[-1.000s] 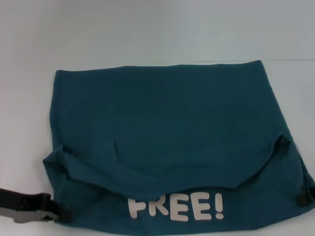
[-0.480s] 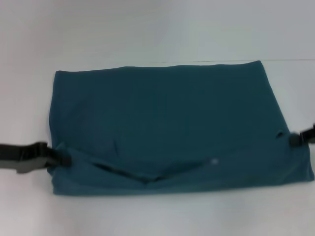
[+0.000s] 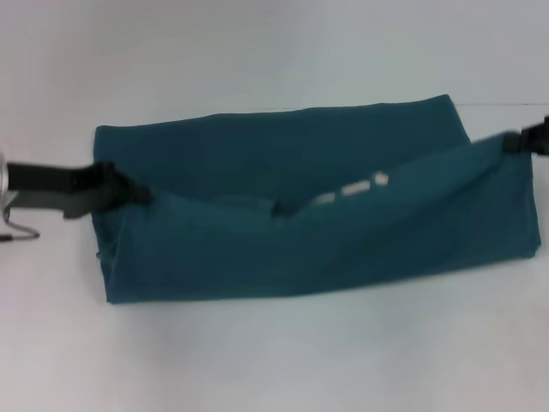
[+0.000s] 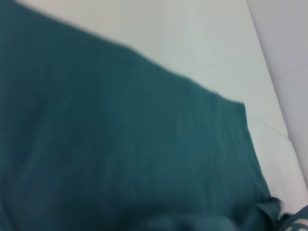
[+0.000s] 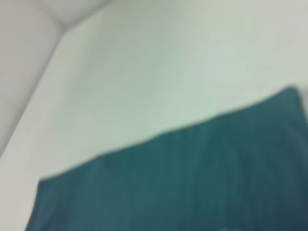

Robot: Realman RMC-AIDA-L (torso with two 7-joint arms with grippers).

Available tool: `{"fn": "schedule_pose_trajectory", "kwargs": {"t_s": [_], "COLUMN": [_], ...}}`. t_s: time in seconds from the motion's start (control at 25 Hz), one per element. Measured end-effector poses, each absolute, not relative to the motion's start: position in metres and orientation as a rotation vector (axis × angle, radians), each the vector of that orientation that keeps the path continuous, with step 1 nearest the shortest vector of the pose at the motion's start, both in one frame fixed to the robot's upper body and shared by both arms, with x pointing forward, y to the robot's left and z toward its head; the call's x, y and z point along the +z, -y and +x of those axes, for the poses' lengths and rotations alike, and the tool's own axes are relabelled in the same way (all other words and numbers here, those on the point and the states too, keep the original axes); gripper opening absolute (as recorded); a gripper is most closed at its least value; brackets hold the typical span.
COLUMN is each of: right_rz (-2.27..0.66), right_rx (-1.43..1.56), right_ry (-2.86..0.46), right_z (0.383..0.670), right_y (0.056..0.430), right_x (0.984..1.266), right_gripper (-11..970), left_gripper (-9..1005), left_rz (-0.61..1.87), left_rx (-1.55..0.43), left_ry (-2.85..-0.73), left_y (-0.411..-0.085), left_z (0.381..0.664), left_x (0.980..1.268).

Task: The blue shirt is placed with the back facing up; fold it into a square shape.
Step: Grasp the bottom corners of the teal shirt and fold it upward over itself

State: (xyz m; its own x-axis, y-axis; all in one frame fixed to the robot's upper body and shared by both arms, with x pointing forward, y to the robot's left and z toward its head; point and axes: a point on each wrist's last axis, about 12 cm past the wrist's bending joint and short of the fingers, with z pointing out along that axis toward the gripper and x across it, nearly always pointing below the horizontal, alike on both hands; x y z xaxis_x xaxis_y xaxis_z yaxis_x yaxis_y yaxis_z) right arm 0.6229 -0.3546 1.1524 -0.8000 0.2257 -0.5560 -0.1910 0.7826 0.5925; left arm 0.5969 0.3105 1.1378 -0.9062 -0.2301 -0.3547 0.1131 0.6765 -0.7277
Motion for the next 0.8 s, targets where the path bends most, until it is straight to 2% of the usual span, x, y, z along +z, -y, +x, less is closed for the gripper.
{"fn": "schedule_pose_trajectory", "kwargs": {"t_s": [0.16,0.32,0.56,0.8], "right_rz": [0.058,0.085,0.093,0.072], "right_rx": [0.756,0.642,0.522,0.448], "right_ry": [-2.301,-2.282,-2.269,-2.216], "right_z": [0.638,0.649,0.664,0.682], "right_y": [0.349,0.340,0.316,0.297], "right_x": [1.149,1.139,1.124,1.132], "right_gripper": [46,45,45,45], "left_gripper": [38,46,58,69], "left_rz": [-0.137,-0.158,-0.171,-0.223], "left_rx": [-0.991,-0.887,-0.762,-0.692], "left_ry": [-2.453,-2.452,-2.433,-2.371], "left_y": [-0.304,-0.296,-0.282,-0.283], "left_z": [0.620,0.637,0.651,0.661], "left_x": [1.146,1.142,1.131,1.133]}}
